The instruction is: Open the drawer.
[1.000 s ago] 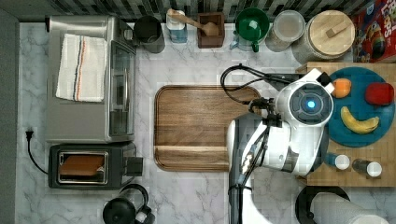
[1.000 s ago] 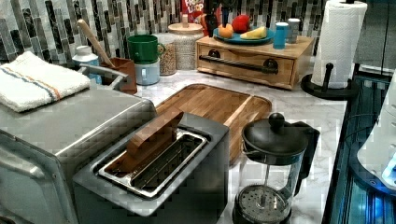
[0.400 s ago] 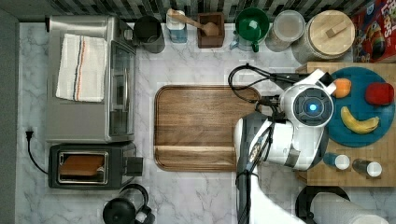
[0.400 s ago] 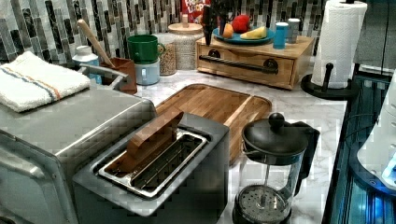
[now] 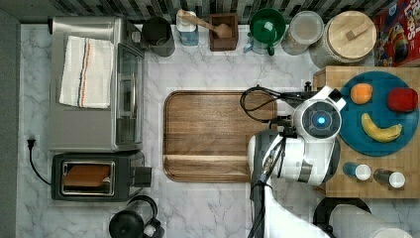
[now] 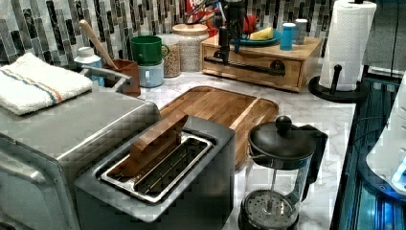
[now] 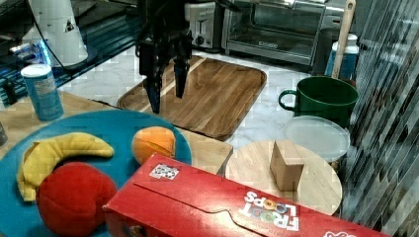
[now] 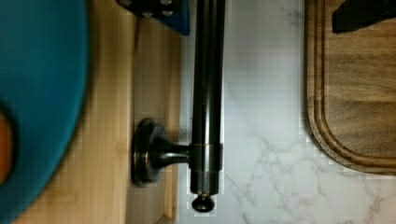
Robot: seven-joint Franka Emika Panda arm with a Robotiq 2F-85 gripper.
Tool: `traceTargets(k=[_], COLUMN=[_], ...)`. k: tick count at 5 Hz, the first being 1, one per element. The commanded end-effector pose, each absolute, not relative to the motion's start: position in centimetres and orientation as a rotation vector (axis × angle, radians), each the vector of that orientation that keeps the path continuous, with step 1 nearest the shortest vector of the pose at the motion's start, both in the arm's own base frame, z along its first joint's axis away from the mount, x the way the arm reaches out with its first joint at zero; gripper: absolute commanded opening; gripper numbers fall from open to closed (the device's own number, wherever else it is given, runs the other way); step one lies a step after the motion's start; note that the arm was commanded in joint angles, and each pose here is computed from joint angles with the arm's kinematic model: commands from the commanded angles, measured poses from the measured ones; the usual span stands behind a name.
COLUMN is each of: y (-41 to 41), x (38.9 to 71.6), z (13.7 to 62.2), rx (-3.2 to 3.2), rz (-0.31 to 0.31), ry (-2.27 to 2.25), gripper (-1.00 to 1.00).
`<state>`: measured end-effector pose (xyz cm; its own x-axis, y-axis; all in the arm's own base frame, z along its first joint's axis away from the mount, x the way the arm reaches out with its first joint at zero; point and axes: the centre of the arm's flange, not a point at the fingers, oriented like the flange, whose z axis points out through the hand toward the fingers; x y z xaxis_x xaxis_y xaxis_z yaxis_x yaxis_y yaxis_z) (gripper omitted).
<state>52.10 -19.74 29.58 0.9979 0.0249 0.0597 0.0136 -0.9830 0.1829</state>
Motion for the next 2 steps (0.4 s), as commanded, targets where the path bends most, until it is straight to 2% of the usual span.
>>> traceTargets(k=[1, 2], y=[-20.77, -20.49], x=[52.13, 52.41], z=[27.08, 26.8], rx=[2.937, 2.924], rz=[0.175, 0.176], ry=[0.026, 0.031], gripper=[1.0, 1.0])
